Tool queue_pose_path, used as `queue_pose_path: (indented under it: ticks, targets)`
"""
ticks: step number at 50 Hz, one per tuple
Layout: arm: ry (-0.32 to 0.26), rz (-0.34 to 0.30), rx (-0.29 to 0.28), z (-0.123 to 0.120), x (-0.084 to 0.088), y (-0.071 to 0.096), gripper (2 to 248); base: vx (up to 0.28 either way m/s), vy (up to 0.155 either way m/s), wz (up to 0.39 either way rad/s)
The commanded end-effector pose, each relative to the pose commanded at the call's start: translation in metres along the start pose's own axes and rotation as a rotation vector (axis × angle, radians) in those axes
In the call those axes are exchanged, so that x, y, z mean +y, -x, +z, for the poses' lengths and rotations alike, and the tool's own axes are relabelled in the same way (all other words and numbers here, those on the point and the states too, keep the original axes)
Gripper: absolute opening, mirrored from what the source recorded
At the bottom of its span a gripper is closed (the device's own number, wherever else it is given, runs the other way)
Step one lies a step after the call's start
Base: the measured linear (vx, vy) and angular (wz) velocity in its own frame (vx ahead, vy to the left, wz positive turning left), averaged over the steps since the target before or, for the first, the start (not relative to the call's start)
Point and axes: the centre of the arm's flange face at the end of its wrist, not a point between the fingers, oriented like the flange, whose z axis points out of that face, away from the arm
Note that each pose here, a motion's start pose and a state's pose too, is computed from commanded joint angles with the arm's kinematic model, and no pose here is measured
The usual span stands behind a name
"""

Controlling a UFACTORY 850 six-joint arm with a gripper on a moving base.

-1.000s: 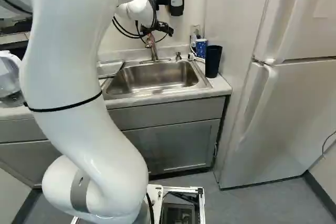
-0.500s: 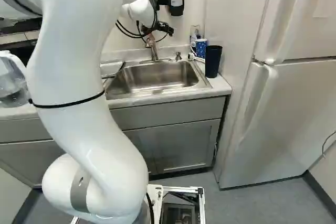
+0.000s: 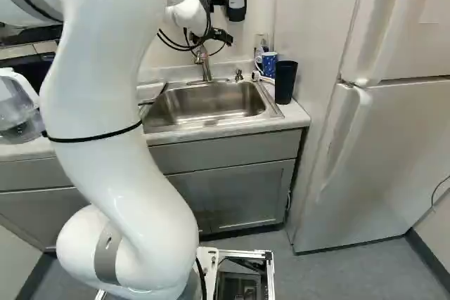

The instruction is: Rinse the cup and place it in the tray

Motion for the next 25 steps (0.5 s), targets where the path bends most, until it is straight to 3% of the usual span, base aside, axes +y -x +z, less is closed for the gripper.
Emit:
queue_pose_path:
  ticks: [25]
  targets:
    - [0.0,0.0,0.095,0.0058,-0.0004,-0.0104,247,0.0,0.0,0.0]
